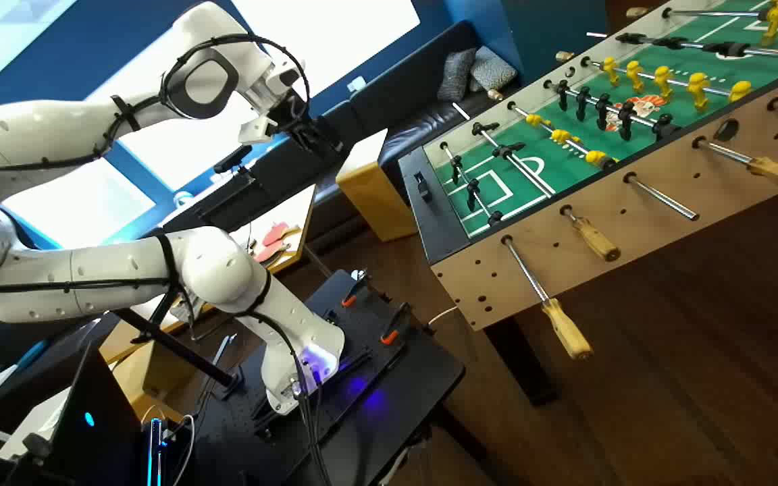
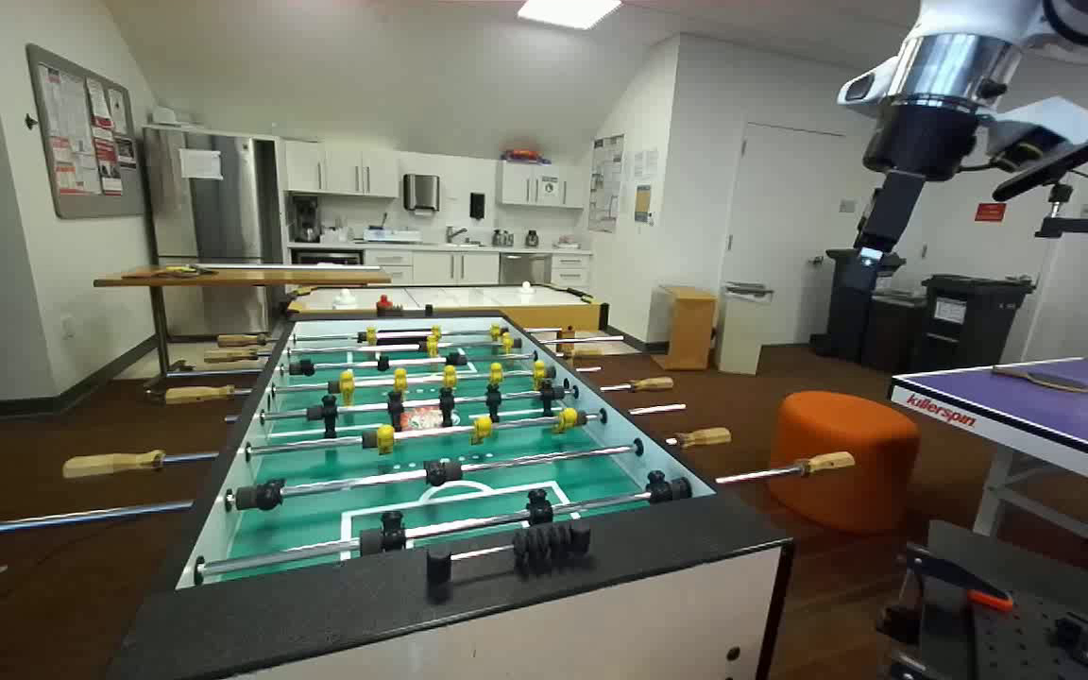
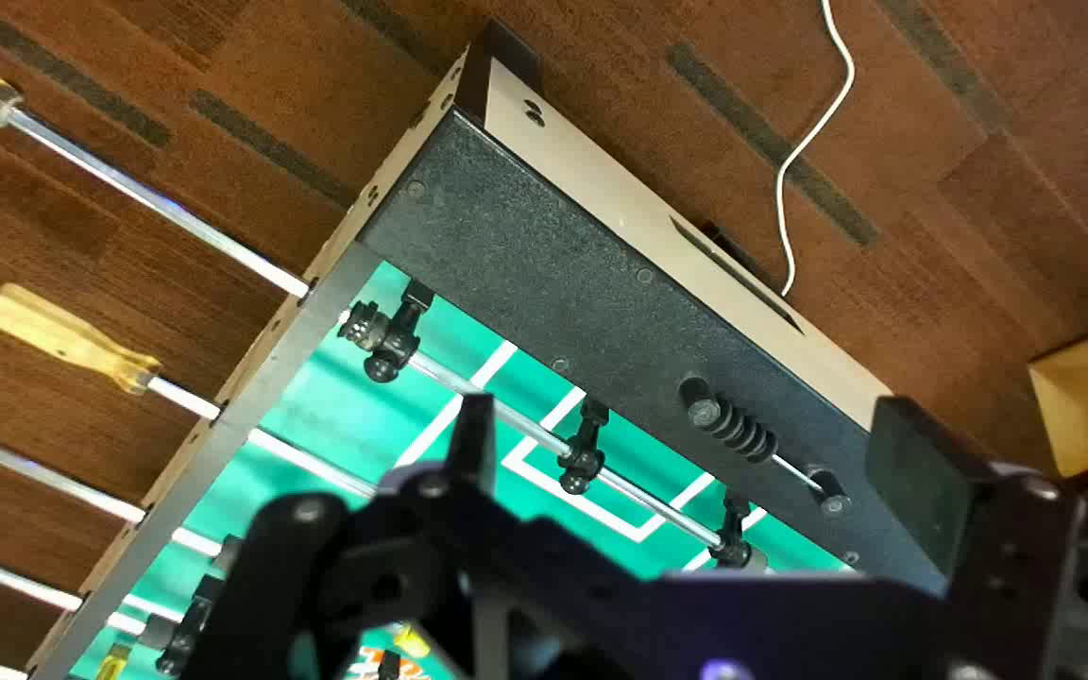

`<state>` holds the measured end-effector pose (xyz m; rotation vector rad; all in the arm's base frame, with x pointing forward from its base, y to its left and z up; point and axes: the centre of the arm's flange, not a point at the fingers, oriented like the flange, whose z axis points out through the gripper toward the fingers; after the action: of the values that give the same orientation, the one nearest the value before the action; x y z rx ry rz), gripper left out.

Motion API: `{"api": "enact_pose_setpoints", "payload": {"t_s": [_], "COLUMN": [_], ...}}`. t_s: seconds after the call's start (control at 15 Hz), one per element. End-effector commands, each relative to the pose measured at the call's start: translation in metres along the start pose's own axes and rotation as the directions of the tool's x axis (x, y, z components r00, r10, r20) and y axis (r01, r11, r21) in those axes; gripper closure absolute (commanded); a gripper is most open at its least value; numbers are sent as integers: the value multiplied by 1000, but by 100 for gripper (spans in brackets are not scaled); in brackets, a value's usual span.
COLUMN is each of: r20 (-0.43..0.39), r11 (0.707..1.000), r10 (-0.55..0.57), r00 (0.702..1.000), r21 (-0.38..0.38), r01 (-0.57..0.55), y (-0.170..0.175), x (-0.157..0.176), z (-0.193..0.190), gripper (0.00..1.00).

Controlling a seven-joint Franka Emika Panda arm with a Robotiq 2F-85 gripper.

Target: Slide the first rod to the left

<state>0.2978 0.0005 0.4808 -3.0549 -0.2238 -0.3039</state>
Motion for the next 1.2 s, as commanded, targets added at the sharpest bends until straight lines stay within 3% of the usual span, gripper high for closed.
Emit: {"api": "enact_pose_setpoints", "payload": {"t_s": [0.0,0.4,0.53,0.73,1.13], "r20": [0,0,-28,-45,-23], "r11": [1000,1000,999,990,989], "r10": [0,0,51,141,147], "r00": [1000,1000,998,989,989], "r21": [0,0,-14,-13,10], "r01": [0,0,-52,-142,-147], "y": [0,0,6,32,68], "x": [0,0,3,11,6], "z": [0,0,-4,-10,-13], "gripper": [0,0,0,0,0]}}
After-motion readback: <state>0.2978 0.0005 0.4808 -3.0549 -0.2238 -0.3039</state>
